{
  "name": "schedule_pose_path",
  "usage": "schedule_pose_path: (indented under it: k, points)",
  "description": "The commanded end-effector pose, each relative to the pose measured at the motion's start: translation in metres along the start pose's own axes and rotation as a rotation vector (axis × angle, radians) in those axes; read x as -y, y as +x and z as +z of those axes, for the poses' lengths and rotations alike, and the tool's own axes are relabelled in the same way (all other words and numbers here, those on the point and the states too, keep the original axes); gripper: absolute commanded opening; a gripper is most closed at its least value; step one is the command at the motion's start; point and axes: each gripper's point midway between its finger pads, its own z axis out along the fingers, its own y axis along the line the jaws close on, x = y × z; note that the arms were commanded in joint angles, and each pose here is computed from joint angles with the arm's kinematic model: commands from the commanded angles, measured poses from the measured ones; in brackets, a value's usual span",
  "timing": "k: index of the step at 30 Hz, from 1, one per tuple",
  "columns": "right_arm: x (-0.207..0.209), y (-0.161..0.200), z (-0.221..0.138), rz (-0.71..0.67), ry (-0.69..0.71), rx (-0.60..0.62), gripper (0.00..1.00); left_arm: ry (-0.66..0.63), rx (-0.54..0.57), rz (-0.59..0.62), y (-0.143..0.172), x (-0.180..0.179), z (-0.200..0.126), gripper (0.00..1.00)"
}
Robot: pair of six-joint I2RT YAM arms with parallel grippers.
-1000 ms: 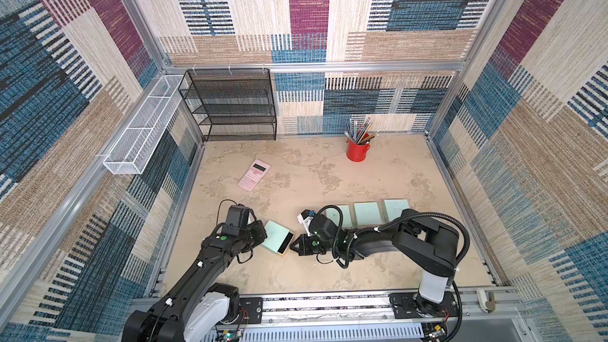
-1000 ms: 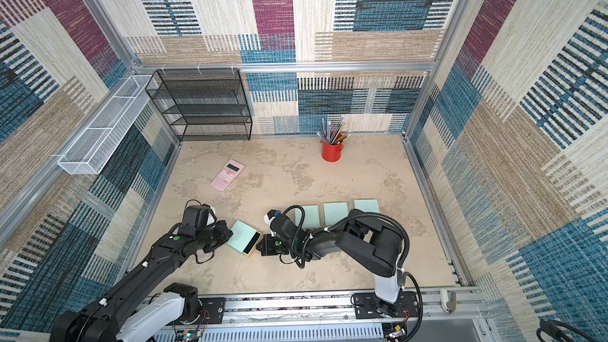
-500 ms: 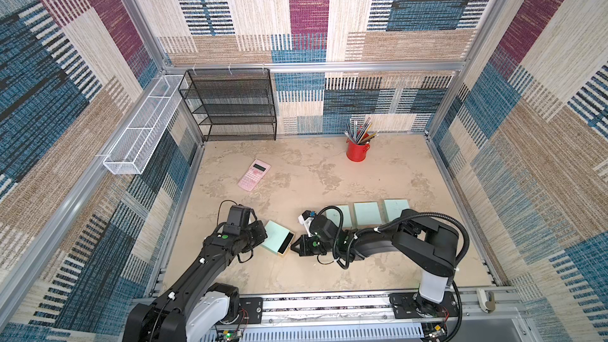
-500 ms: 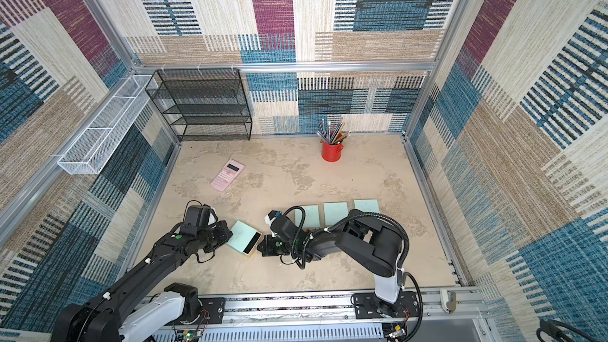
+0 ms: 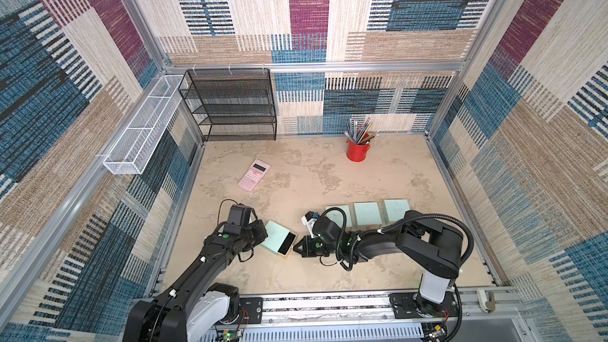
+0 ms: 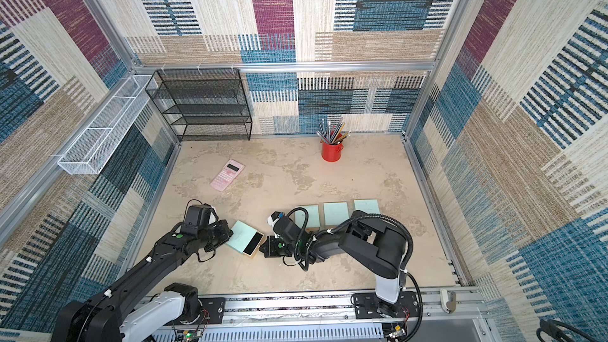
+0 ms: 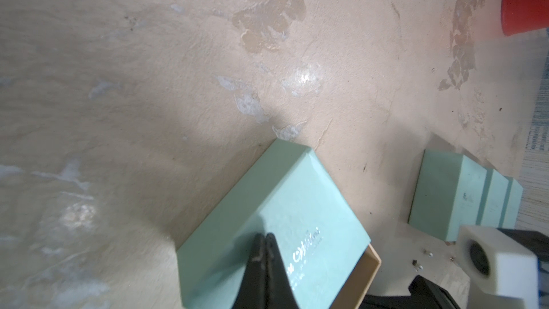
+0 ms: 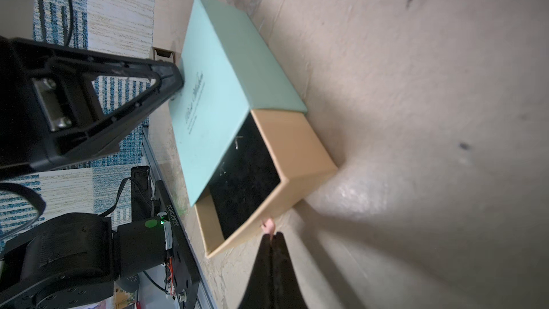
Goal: Take out the earrings from the drawer-style jewelry box
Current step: Open the drawer in the jewelry box.
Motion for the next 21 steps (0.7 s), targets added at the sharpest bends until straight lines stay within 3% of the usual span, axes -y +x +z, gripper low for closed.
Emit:
schedule_pose_path:
  k: [1, 21]
  points:
    - [0.003, -0.002, -0.003, 0.018, 0.012, 0.021, 0.0, -0.072, -0.031, 0.014, 0.01, -0.018, 0.002, 0.0]
    - [0.011, 0.008, -0.016, 0.041, 0.041, 0.036, 0.0, -0.063, -0.031, 0.016, 0.01, -0.015, 0.002, 0.0]
